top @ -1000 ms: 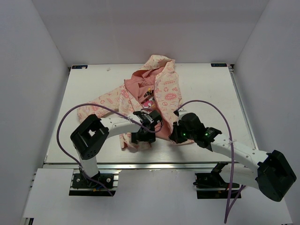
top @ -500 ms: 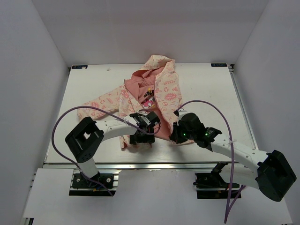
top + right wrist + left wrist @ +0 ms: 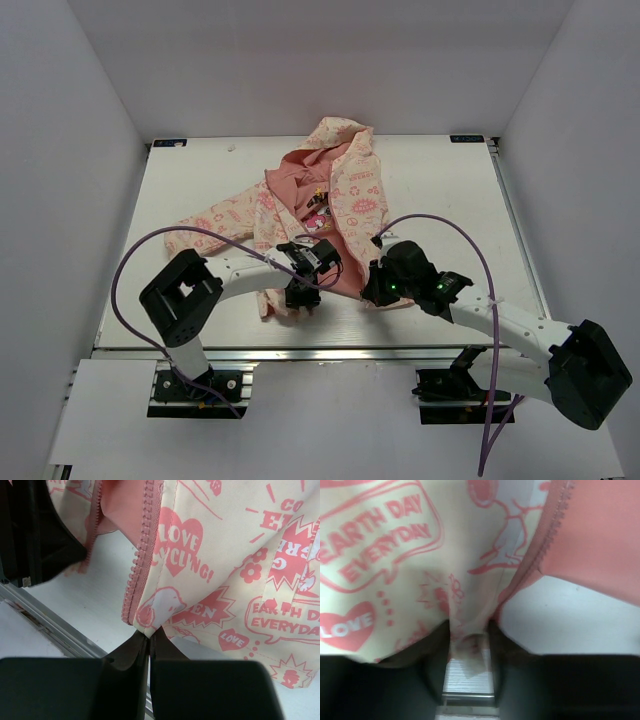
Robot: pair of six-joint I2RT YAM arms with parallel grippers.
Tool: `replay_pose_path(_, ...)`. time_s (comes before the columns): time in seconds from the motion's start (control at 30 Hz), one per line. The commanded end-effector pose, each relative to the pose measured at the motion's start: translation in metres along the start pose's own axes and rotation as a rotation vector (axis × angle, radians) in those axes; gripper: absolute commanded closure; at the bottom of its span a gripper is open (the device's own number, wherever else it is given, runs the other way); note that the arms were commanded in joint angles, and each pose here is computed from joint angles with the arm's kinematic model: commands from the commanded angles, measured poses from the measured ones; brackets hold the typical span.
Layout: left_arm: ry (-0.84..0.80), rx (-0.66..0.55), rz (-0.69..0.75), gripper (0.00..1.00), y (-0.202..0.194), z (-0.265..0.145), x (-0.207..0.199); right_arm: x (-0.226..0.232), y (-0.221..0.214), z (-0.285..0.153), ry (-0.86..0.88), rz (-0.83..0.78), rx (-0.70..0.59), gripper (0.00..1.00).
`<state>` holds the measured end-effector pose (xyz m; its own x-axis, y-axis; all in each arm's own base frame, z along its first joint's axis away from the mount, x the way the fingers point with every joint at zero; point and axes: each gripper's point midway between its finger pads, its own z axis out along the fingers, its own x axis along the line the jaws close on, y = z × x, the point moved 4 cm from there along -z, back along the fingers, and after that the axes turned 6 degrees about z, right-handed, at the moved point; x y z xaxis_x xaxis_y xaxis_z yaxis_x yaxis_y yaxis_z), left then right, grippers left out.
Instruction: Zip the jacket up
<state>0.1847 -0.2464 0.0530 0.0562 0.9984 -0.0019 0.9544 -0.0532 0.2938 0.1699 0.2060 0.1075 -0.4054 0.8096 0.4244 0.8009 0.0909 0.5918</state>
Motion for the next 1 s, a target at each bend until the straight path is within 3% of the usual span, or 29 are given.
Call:
replay_pose_path(0.0,0.005,0.022,0.003,0.61,-0.005,0.009,-0.002,-0.002,-0.002,0.001,-0.007,-0.002,0.002,1.00)
replay_pose_path(0.13,-0.006,0.008,0.007,0.91,-0.003,0.006,-0.003,-0.002,-0.003,0.002,0.005,-0.015,0.003,1.00)
replay_pose_path(0.23,-0.046,-0.031,0.026,1.00,0.003,-0.002,-0.005,0.004,-0.003,0.002,0.053,-0.063,0.021,1.00)
replay_pose_path(0.47,-0.327,-0.246,0.198,1.00,0.026,-0.047,-0.023,0.018,0.012,-0.008,0.129,-0.169,-0.006,1.00)
replay_pose_path(0.73,-0.611,-0.595,0.308,1.00,0.050,-0.126,-0.027,0.048,0.013,-0.030,0.439,-0.395,-0.042,1.00)
replay_pose_path(0.97,-0.802,-0.751,0.424,1.00,0.042,-0.162,-0.029,0.084,0.043,-0.053,0.658,-0.456,-0.173,1.00)
